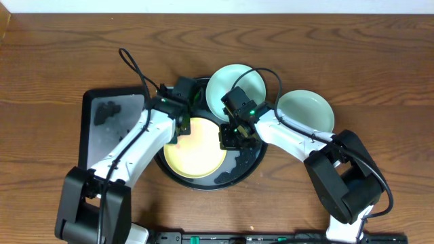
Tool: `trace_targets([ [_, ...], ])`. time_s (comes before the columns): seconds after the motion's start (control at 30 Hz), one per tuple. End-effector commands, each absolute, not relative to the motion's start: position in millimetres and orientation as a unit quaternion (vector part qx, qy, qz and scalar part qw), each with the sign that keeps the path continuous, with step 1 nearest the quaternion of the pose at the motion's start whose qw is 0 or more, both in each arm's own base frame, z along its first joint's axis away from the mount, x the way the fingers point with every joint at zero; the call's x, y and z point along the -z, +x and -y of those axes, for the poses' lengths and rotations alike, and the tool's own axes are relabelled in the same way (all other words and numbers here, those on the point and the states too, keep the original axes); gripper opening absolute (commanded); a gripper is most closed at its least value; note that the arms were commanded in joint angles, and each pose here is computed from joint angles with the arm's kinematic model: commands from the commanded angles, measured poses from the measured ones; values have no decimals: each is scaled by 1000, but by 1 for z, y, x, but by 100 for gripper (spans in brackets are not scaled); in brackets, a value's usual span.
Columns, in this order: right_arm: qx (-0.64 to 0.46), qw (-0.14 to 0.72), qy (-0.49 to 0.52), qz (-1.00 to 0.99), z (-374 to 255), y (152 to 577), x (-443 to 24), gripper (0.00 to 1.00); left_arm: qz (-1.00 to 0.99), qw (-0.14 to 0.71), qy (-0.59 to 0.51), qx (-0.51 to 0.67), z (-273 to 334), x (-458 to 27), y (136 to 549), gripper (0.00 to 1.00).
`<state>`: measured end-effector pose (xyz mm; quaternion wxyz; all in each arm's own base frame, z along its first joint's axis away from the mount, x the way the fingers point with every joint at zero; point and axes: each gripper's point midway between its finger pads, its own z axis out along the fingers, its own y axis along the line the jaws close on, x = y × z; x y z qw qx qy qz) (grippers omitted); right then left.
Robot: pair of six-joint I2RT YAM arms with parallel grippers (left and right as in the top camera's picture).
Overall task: Clean dirty plates on tray and stack at the side
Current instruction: 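Lift the yellow plate with the right gripper and carry it right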
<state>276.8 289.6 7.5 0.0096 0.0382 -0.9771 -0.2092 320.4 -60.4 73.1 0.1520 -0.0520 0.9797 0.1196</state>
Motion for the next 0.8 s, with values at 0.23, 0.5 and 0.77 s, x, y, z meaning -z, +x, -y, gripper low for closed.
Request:
trace_targets([
  [0.23, 161, -95, 112, 976, -281, 302, -55, 1, -981, 160, -109, -32, 55, -100, 335, 8],
  [0.5, 17, -259, 134, 957, -248, 310, -127, 1, -980, 162, -114, -32, 52, -101, 337, 7],
  [0.77, -113, -401, 127, 900, -220, 308, -197, 1, -979, 165, -115, -31, 52, -101, 338, 7],
])
